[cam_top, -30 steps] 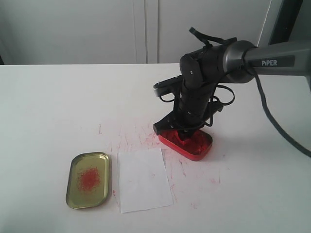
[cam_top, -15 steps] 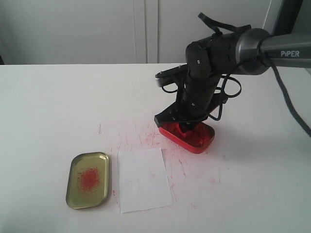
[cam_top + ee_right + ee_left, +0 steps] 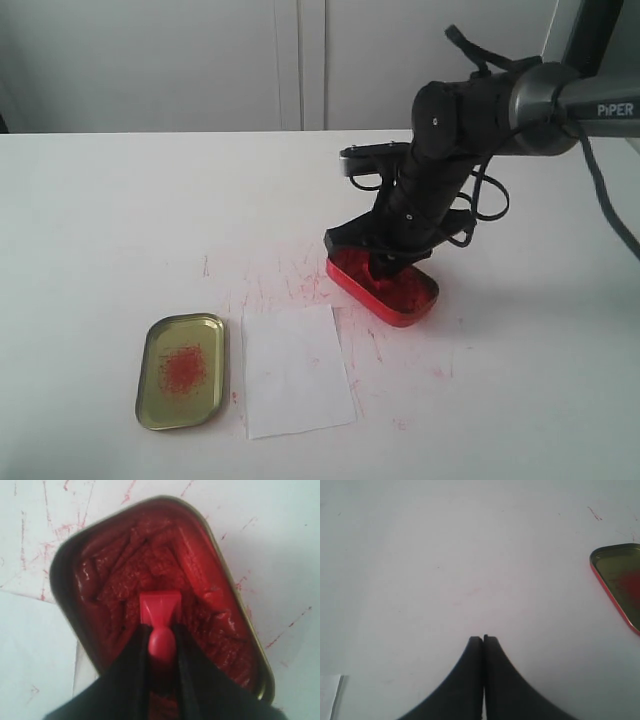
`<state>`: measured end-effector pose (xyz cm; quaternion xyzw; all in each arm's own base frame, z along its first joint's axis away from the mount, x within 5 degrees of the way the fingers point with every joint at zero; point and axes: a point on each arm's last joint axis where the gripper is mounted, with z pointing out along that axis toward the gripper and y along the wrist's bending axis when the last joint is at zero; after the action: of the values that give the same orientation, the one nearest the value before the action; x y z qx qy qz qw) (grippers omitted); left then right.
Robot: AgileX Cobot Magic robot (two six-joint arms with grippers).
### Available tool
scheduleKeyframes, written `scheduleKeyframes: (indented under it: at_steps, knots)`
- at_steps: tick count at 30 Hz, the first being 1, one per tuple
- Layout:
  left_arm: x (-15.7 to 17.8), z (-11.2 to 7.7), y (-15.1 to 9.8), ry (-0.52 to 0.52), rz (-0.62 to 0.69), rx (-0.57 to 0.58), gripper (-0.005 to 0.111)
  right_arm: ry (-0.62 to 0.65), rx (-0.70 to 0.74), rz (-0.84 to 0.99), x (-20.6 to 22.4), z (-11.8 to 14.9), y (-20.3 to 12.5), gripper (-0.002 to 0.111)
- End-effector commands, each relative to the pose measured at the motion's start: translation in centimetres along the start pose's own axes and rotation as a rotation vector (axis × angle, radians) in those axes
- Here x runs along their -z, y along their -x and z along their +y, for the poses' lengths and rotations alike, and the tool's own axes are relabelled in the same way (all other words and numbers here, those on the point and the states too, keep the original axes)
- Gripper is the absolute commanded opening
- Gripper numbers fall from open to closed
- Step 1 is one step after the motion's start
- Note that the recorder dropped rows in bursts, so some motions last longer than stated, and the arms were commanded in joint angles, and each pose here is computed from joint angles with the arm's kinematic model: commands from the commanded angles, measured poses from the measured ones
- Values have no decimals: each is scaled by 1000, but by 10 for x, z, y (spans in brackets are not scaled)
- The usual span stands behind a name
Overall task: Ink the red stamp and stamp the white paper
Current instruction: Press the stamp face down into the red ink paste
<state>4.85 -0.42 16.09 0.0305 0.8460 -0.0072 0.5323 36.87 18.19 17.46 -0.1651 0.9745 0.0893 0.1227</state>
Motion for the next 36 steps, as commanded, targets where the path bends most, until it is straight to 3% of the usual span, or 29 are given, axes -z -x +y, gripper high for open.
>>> scheduleKeyframes:
  at_steps: [1,36]
  knots:
    - [-1,0,-3,-3,11,-1,0,49,-14,-21,-3,-12,-3,0]
    - [-1,0,-3,-3,11,-1,0,129,-126,-26,-16,-24,-2,0]
